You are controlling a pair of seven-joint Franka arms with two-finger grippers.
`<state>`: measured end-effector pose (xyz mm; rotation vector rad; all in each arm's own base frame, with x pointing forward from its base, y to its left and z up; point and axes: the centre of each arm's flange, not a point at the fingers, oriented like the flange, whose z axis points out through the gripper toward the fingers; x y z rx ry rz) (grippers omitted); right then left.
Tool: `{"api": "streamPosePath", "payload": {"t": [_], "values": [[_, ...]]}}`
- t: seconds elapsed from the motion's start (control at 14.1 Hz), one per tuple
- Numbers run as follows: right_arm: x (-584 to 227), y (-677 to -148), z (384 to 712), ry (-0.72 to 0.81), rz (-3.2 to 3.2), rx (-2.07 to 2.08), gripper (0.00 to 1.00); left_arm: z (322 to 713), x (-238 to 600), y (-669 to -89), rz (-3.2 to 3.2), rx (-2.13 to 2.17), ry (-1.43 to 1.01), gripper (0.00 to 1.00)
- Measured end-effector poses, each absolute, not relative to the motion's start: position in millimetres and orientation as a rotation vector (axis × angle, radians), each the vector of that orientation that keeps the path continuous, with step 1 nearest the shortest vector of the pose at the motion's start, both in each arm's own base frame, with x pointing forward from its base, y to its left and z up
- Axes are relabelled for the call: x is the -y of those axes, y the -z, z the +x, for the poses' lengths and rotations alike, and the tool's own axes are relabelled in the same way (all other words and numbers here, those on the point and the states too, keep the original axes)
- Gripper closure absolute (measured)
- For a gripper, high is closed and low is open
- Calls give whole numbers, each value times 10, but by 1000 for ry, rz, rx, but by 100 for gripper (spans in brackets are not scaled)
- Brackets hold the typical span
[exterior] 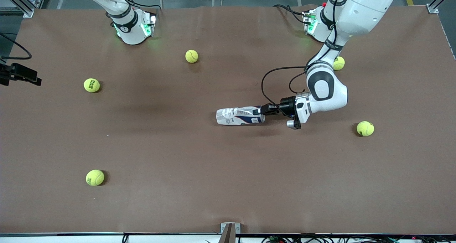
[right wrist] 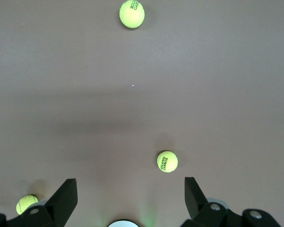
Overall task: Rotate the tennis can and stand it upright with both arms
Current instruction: 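Lift the can's open end with the left gripper, tilting it upright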
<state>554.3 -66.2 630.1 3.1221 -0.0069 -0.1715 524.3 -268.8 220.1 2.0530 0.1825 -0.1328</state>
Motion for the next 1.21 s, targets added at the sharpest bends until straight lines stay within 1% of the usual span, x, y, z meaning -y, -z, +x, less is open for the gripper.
{"api": "streamPosePath", "payload": {"t": [0.35, 0.57, 0.92, 1.21], "values": [[714, -6472, 5343, 132, 3134, 16, 0, 5557, 2944, -3130, 2293, -214, 239, 95], [797, -6509, 5262, 125, 3139, 35, 0, 5602, 3191, -3604, 2450, -278, 233, 95], [796, -6636, 5093, 107, 3148, 30, 0, 5256, 4001, -4174, 2705, -393, 154, 95], [675, -6667, 5056, 107, 3148, -7, 0, 4907, 4467, -4329, 2916, -416, 71, 95]]}}
